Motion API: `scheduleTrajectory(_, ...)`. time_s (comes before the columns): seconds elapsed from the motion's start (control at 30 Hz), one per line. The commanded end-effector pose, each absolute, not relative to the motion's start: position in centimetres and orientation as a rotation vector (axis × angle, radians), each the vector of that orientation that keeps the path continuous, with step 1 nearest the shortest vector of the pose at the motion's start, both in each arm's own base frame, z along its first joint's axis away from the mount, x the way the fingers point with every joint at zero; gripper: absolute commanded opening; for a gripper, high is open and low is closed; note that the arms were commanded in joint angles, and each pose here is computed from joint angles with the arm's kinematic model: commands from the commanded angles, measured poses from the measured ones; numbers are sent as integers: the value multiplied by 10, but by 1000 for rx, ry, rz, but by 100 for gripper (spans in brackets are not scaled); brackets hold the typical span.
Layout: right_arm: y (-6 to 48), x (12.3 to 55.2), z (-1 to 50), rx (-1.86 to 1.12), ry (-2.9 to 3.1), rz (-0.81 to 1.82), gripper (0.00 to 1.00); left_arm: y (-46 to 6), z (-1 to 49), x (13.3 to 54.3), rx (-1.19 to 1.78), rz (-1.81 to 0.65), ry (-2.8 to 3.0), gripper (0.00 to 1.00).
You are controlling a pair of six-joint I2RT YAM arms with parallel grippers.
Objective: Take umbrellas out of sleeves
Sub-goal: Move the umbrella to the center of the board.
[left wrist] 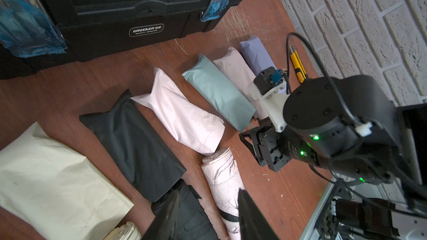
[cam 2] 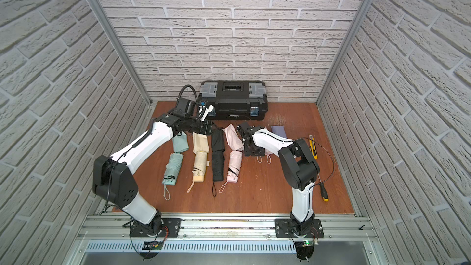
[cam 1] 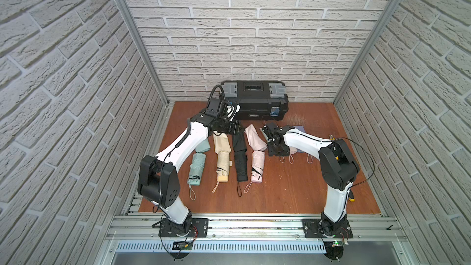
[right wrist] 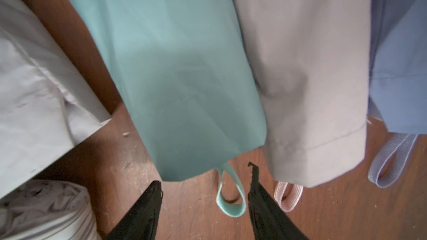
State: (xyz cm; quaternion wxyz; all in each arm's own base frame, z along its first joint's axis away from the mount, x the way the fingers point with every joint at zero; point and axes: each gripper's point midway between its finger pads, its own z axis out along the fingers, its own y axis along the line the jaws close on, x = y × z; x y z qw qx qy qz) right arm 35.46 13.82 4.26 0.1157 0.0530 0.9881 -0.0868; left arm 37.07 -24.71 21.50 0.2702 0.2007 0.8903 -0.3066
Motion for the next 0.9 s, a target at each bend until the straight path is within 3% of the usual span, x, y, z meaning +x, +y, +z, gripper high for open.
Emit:
scheduleTrajectory(0.0,132,353,43,144,2897,-276,61,-248,217,377,535,-847,2379,43)
scheduleTrajectory(0.2,134,346,26,135,2946,-262,55,-246,216,378,534,-844,2382,43)
scheduleTrajectory(0.27,133,343,20,141,2958,-257,42,-246,215,378,534,-843,2383,43)
scheduleTrajectory(0.47,132,339,14,165,2968,-254,39,-246,211,379,533,-841,2394,43)
scheduleTrajectory(0.67,130,335,8,186,2982,-244,14,-246,211,380,535,-837,2395,43)
scheduleTrajectory(0.8,131,333,5,191,2984,-222,4,-246,212,378,544,-833,2394,43)
scheduleTrajectory(0.87,132,334,2,191,2989,-195,3,-246,214,378,545,-831,2389,43)
